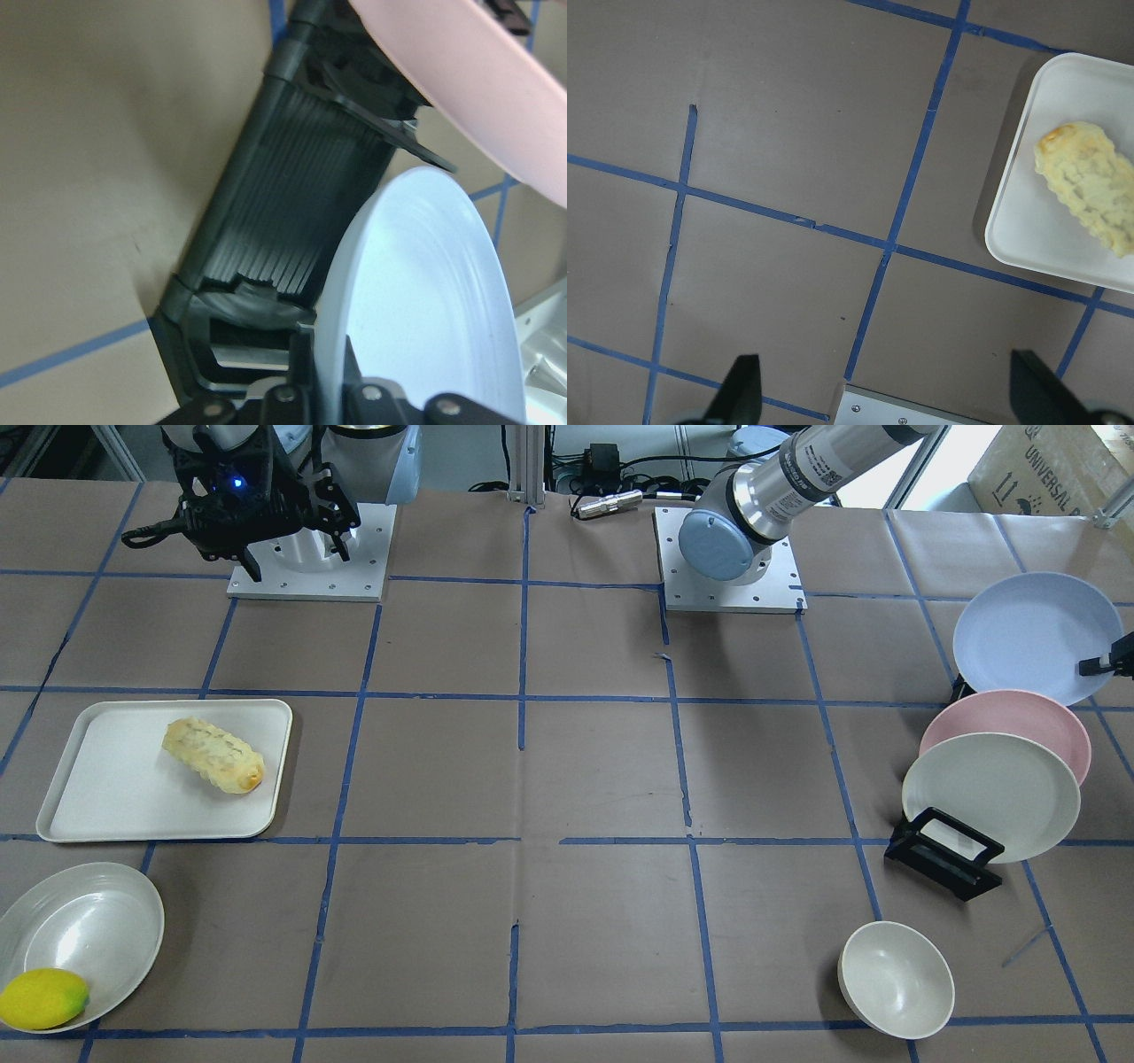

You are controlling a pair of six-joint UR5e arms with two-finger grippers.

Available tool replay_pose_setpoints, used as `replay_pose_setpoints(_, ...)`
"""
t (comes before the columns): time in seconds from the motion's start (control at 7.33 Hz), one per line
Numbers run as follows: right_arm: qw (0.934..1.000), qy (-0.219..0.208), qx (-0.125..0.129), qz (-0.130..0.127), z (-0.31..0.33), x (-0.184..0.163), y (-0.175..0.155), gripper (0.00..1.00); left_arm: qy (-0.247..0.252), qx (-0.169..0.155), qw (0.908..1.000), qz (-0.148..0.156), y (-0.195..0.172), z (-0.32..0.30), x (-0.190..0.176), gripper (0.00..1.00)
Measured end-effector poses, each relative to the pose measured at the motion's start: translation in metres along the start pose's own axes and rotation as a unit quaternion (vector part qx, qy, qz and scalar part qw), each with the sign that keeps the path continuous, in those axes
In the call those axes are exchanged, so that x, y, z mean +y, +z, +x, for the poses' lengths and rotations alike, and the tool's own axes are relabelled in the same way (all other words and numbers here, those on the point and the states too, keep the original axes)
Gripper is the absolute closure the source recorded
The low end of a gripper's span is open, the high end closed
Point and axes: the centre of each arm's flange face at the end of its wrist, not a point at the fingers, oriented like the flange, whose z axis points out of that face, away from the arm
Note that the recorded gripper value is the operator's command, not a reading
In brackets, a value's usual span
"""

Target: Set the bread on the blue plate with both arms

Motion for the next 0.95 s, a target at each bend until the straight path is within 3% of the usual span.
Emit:
replay_pose_setpoints(0.41,1.0,0.0,0.0,0.0,0.0,0.0,0.0,0.0,-0.025,-0.02,0.9995,0.004,-0.008,0.08,0.012,0.85)
replay_pose_setpoints(0.68,1.0,-0.004,0.001,0.001,0.0,0.0,0.0,0.0,-0.014,-0.038,0.9992,-0.002,-0.003,0.154,-0.016,0.85)
replay_pose_setpoints(0.95,1.0,-0.008,0.002,0.002,0.0,-0.001,0.0,0.0,-0.024,-0.029,0.9993,0.006,0.02,0.211,-0.033,0.85)
